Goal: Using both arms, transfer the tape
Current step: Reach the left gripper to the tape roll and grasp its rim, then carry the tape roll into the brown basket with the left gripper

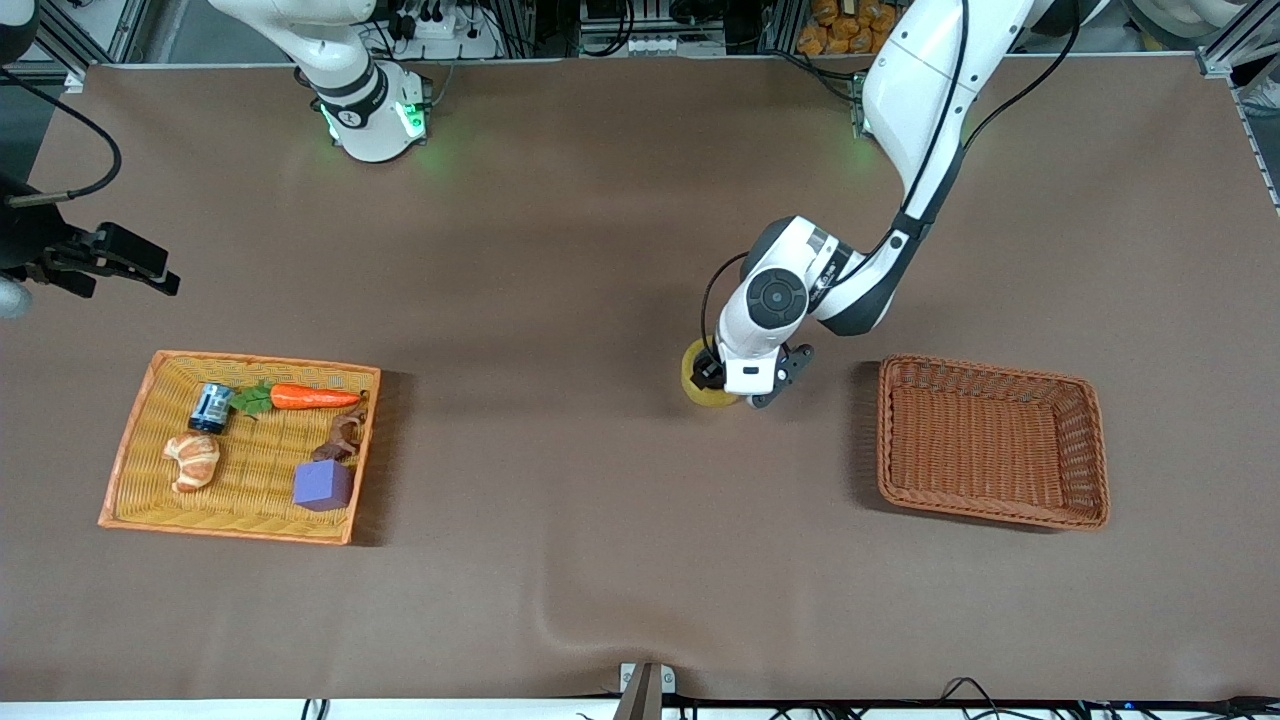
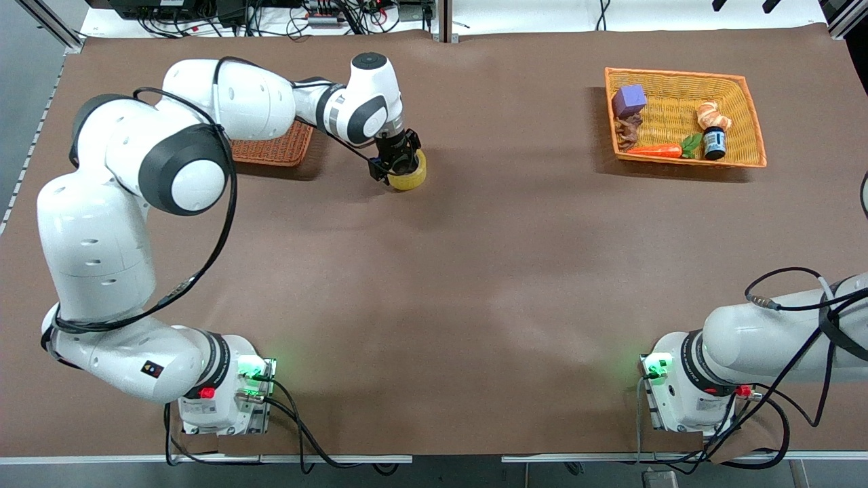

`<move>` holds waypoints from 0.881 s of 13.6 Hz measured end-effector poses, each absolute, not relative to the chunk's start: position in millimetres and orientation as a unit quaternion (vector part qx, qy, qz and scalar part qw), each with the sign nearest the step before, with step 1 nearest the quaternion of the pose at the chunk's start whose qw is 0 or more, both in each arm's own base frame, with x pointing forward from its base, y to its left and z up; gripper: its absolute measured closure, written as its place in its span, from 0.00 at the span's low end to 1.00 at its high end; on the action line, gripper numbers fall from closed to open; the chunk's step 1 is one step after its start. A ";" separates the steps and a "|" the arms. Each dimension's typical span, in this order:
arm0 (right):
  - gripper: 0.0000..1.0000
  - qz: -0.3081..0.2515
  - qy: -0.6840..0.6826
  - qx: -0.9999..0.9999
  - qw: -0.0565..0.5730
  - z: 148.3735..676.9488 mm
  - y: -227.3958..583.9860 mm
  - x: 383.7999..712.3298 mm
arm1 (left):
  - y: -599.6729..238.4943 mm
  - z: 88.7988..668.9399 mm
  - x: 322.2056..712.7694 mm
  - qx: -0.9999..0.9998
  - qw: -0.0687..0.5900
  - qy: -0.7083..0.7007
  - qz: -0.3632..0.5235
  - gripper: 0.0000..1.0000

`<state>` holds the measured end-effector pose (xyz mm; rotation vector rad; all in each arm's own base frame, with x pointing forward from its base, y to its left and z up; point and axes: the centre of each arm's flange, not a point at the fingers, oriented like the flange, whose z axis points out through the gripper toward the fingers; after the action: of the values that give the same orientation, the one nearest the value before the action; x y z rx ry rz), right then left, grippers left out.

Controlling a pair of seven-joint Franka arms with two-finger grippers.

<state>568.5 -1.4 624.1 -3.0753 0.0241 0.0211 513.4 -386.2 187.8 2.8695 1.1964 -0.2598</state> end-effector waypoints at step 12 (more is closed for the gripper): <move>0.00 0.005 -0.029 -0.999 0.019 633.6 -8.4 554.7 | -363.3 241.8 563.0 0.914 0.036 0.404 -0.021 0.78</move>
<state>554.7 -8.4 633.6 -3.1015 -0.0914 0.0158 563.0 -363.3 241.8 2.8060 1.2422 -0.0637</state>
